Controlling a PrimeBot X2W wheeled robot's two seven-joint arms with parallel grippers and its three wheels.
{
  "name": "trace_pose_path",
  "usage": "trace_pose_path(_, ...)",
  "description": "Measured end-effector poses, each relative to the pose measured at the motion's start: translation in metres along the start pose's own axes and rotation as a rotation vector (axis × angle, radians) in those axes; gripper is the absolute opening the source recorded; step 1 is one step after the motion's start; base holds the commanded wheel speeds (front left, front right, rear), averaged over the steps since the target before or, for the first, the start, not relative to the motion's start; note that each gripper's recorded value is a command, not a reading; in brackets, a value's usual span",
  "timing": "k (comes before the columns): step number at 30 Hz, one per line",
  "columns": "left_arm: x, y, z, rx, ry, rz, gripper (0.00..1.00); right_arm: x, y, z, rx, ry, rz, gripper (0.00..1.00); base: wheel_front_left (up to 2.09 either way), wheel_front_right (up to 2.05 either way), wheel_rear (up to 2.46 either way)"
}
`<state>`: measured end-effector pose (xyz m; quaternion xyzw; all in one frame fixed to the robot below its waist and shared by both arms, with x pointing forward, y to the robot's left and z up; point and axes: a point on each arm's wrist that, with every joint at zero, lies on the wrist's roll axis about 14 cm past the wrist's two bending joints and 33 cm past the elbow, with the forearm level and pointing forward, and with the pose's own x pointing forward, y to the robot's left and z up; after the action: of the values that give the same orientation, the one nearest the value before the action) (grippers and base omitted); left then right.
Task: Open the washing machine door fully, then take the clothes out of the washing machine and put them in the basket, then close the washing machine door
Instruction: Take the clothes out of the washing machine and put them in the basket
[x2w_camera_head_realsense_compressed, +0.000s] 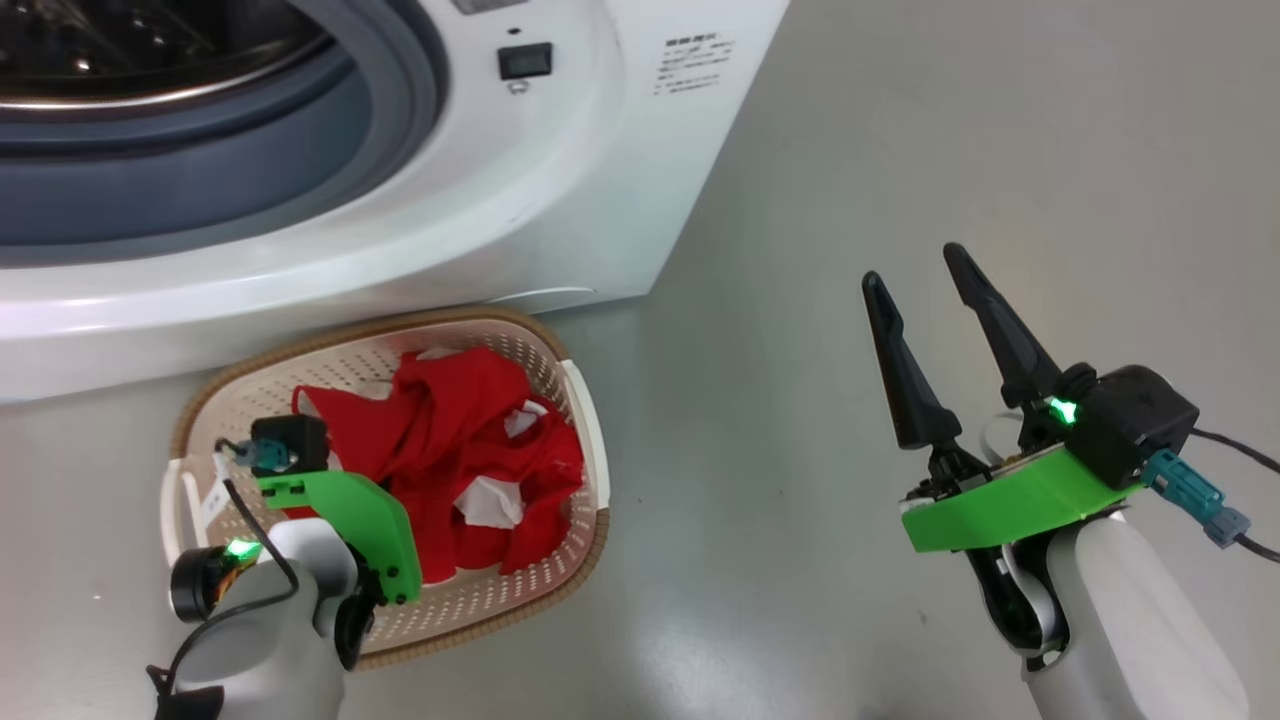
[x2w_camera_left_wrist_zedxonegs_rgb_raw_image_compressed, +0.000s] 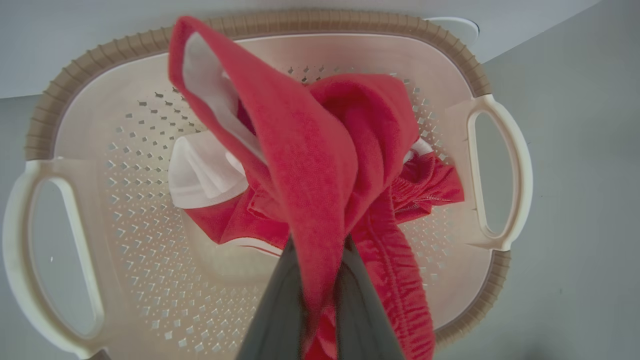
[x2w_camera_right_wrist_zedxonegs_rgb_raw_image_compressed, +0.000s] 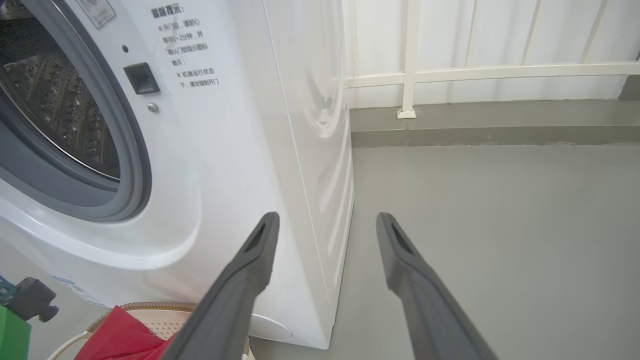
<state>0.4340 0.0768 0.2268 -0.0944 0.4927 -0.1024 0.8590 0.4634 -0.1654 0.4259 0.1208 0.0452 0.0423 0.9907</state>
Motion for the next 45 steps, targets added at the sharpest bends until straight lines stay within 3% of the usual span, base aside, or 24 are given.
trace_pose_path(11, 0.018, -0.003, -0.034, 0.008, 0.179, -0.017, 0.00, -0.002, -0.014, -0.011, -0.014, 0.031, -0.033, 1.00, 0.00, 0.00, 0.00)
trace_pose_path(18, 0.018, -0.006, -0.038, 0.018, 0.194, -0.029, 0.00, 0.002, -0.013, -0.007, -0.015, 0.020, -0.029, 1.00, 0.00, 0.00, 0.00)
trace_pose_path(19, 0.017, -0.006, -0.036, 0.016, 0.186, -0.029, 0.04, 0.002, -0.012, -0.007, -0.014, 0.018, -0.027, 1.00, 0.00, 0.00, 0.00)
trace_pose_path(21, 0.015, -0.008, -0.030, 0.018, 0.156, -0.036, 0.45, 0.002, -0.011, -0.005, -0.013, 0.014, -0.025, 1.00, 0.00, 0.00, 0.00)
trace_pose_path(22, 0.013, -0.010, -0.027, 0.020, 0.139, -0.043, 0.84, 0.002, -0.011, -0.004, -0.012, 0.013, -0.024, 1.00, 0.00, 0.00, 0.00)
trace_pose_path(23, 0.012, -0.012, -0.024, 0.026, 0.122, -0.051, 1.00, 0.002, -0.010, -0.003, -0.012, 0.011, -0.023, 1.00, 0.00, 0.00, 0.00)
trace_pose_path(34, -0.018, -0.024, 0.037, 0.058, -0.199, -0.080, 1.00, -0.008, -0.009, 0.019, -0.013, -0.034, -0.033, 1.00, 0.00, 0.00, 0.00)
trace_pose_path(45, -0.063, -0.032, 0.066, 0.034, -0.426, -0.106, 1.00, -0.025, -0.015, 0.042, -0.030, -0.086, -0.066, 1.00, 0.00, 0.00, 0.00)
